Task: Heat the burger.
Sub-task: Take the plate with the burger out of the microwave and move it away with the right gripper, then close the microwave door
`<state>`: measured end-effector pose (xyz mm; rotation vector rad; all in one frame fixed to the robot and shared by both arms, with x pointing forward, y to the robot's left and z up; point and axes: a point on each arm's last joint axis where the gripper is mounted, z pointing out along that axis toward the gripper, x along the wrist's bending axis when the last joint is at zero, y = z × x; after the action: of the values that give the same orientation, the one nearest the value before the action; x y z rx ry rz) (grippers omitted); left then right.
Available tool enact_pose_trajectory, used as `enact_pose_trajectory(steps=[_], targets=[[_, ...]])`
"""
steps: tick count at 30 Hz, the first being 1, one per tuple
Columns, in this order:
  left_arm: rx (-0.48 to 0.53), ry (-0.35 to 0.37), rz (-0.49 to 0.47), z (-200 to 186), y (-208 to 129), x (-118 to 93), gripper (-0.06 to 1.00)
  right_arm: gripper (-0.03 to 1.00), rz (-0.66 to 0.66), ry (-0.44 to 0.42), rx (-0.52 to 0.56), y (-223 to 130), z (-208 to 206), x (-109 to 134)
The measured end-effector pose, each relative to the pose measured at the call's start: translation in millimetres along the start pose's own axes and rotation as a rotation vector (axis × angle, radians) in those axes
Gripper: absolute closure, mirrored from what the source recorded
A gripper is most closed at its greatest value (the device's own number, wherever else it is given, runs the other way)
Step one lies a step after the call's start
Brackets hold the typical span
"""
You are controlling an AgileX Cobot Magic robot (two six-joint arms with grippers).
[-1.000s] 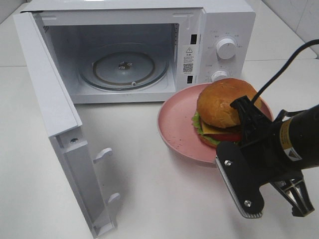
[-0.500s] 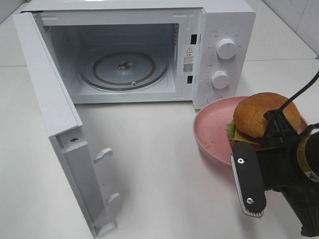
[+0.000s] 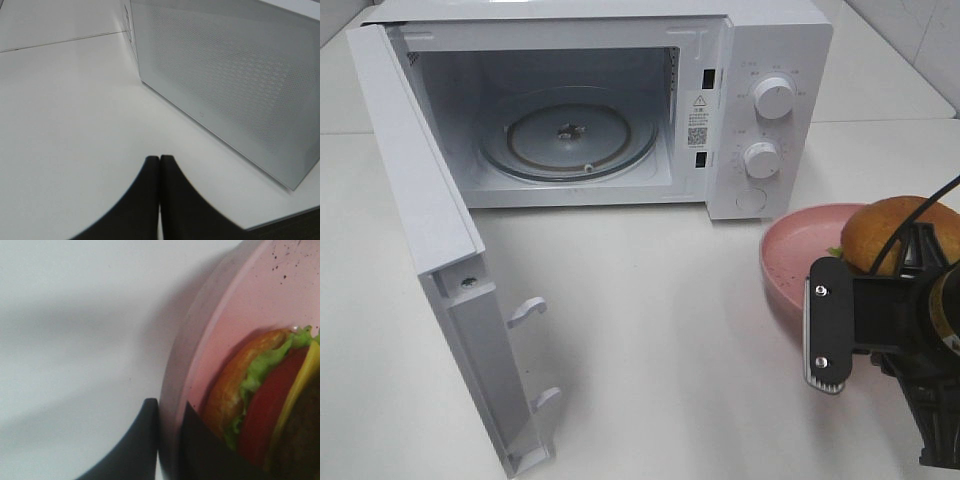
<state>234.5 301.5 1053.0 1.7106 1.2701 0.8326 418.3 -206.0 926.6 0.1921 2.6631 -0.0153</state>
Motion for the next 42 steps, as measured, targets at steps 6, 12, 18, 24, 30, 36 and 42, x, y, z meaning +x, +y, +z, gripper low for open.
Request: enact_pose_trajectory(steps=[6, 12, 18, 24, 30, 36, 42], targets=[[0.000, 0.000, 0.000, 0.0, 0.0, 0.0, 0.94, 0.89, 0.116, 0.022, 0.039, -20.8, 19.3, -12.7], [0.000, 0.000, 0.000, 0.0, 0.0, 0.0, 0.94, 0.89, 0.174, 0.036, 0.065, -33.3, 37.3, -26.6], [0.000, 0.000, 0.000, 0.0, 0.0, 0.0, 0.94, 0.90, 0.168, 0.039, 0.063, -28.9, 46.1, -34.9], [0.000, 0.000, 0.000, 0.0, 0.0, 0.0, 0.94, 0.87, 0.179, 0.045, 0.061, -27.2, 50.0, -35.7], [0.000, 0.000, 0.000, 0.0, 0.0, 0.0, 0.94, 0.70, 0.216, 0.041, 0.061, -27.0, 49.9, -36.4], [0.000, 0.000, 0.000, 0.0, 0.0, 0.0, 0.94, 0.42, 0.265, 0.023, 0.051, -26.9, 45.6, -38.5], [0.000, 0.000, 0.000, 0.0, 0.0, 0.0, 0.94, 0.38, 0.470, -0.066, -0.029, -21.4, 18.3, -59.8]])
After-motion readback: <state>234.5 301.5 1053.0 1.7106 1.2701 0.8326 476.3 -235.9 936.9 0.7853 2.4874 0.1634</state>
